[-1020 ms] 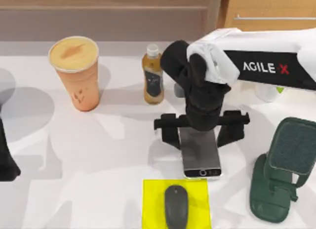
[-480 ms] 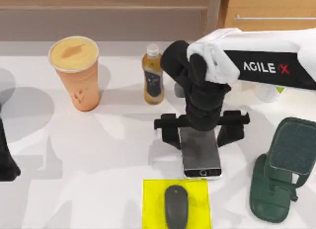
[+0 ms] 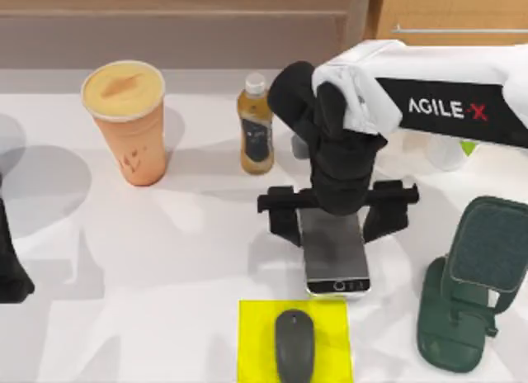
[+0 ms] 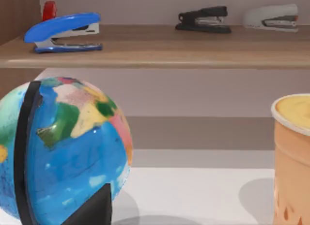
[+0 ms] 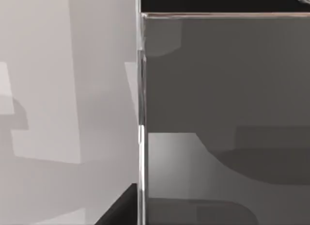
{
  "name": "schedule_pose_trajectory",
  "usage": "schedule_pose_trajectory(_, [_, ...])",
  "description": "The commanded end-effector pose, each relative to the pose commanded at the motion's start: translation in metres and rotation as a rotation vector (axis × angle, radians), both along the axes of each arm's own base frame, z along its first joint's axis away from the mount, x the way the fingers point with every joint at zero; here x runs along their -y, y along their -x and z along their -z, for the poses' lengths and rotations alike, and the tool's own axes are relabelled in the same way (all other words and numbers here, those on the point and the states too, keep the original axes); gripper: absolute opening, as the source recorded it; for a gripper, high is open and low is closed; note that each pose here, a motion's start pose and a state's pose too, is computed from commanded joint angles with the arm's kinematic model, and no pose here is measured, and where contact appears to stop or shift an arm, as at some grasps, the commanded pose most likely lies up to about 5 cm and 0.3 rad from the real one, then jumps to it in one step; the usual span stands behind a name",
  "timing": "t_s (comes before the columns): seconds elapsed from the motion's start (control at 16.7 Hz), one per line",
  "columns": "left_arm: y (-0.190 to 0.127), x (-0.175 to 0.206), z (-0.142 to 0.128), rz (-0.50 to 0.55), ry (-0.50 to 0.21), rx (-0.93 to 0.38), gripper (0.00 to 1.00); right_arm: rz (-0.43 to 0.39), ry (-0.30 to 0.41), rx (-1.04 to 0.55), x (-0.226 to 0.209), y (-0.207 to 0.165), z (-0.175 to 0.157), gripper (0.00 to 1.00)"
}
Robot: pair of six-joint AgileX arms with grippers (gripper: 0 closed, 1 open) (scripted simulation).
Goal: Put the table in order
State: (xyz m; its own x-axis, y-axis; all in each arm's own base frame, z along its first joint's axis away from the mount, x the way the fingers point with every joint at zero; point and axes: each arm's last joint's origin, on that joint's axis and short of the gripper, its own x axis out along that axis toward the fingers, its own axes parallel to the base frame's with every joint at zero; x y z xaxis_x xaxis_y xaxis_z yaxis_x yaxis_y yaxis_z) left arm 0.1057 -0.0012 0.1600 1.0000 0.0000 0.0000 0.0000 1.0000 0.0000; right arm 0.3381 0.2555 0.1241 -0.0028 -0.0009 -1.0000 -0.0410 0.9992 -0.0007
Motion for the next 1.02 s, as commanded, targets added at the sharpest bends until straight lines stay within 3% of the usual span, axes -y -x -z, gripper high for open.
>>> schedule_pose_trajectory(0.6, [0.000,0.000,0.000,0.000,0.000,0.000,1.00,0.000,0.019,0.031,-0.008,0.012,-0.028,0.00])
schedule_pose_trajectory(0.78, [0.000,0.000,0.000,0.000,0.000,0.000,1.00,0.013,0.093,0.126,-0.027,0.056,-0.049,0.00])
schedule_pose_trajectory(1.02, [0.000,0.000,0.000,0.000,0.000,0.000,1.00,0.064,0.214,0.340,-0.035,0.143,-0.075,0.00])
